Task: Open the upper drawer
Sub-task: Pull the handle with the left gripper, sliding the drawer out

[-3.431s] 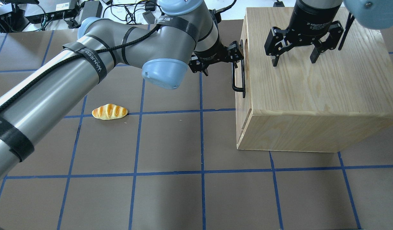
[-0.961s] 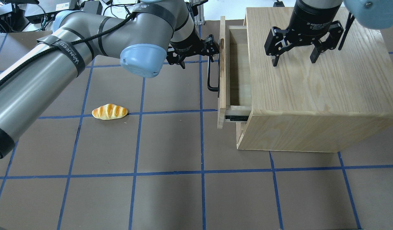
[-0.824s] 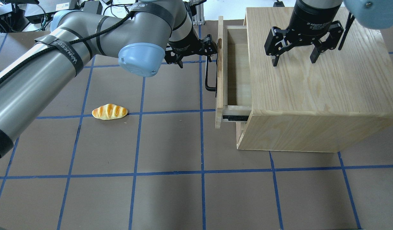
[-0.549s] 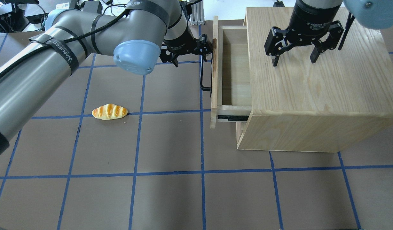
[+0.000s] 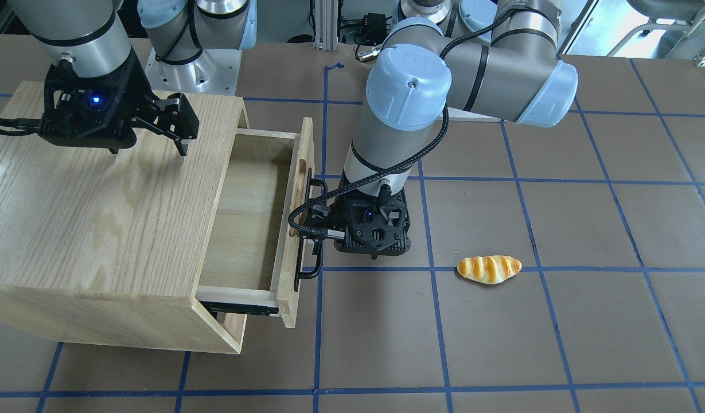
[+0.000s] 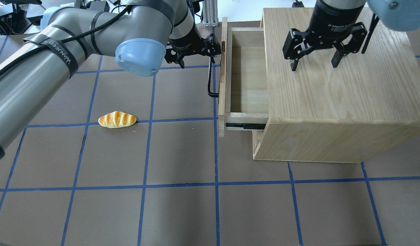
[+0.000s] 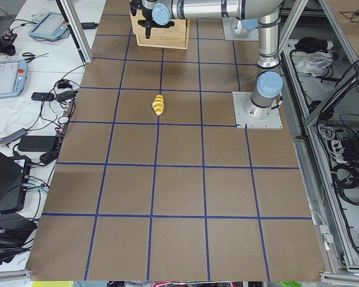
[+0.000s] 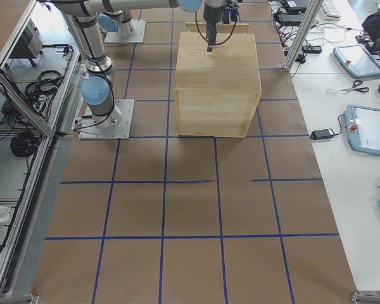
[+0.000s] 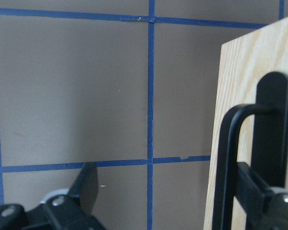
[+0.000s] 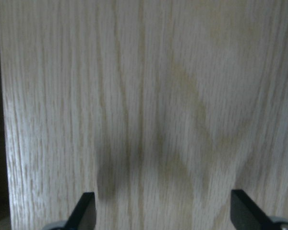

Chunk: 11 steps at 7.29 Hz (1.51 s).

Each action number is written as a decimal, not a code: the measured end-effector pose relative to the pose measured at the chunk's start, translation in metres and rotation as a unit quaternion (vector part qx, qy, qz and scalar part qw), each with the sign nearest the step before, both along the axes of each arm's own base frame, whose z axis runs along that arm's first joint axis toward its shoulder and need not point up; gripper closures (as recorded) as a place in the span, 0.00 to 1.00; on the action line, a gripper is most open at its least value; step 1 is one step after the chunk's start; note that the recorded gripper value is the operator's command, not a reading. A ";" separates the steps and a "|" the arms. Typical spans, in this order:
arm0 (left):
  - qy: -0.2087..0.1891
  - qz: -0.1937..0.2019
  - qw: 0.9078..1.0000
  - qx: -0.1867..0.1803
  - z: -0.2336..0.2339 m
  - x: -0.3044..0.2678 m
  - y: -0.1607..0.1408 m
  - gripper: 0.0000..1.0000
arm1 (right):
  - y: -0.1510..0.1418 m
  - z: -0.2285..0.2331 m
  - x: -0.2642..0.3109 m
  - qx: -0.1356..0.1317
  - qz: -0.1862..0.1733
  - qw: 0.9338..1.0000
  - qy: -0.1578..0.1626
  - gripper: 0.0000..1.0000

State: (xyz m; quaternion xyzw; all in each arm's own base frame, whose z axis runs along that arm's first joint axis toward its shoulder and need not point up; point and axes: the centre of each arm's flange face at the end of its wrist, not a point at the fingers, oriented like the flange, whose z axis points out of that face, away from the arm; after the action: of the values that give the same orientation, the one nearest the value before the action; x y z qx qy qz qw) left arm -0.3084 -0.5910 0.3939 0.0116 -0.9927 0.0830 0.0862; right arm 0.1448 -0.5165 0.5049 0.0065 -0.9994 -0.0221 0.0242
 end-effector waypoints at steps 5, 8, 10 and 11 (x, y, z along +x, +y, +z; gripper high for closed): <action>-0.010 -0.016 1.000 -0.002 0.002 0.013 -0.005 0.00 | 0.000 0.000 0.000 0.000 0.000 1.000 0.000 0.00; -0.024 -0.033 0.999 -0.007 0.003 0.021 -0.008 0.00 | 0.000 0.000 0.000 0.000 0.000 1.000 0.000 0.00; -0.027 -0.044 0.999 -0.012 0.006 0.027 -0.009 0.00 | 0.000 0.000 0.000 0.000 0.000 1.000 0.000 0.00; -0.029 -0.049 0.998 -0.013 0.006 0.028 -0.010 0.00 | 0.000 0.000 0.000 0.000 0.000 1.000 0.000 0.00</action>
State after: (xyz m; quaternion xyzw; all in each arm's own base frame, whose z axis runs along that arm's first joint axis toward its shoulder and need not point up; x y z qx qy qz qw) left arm -0.2805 -0.6008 0.4000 -0.0403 -0.9931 0.0918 0.0616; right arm 0.1448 -0.5165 0.5048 0.0065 -0.9994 -0.0222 0.0242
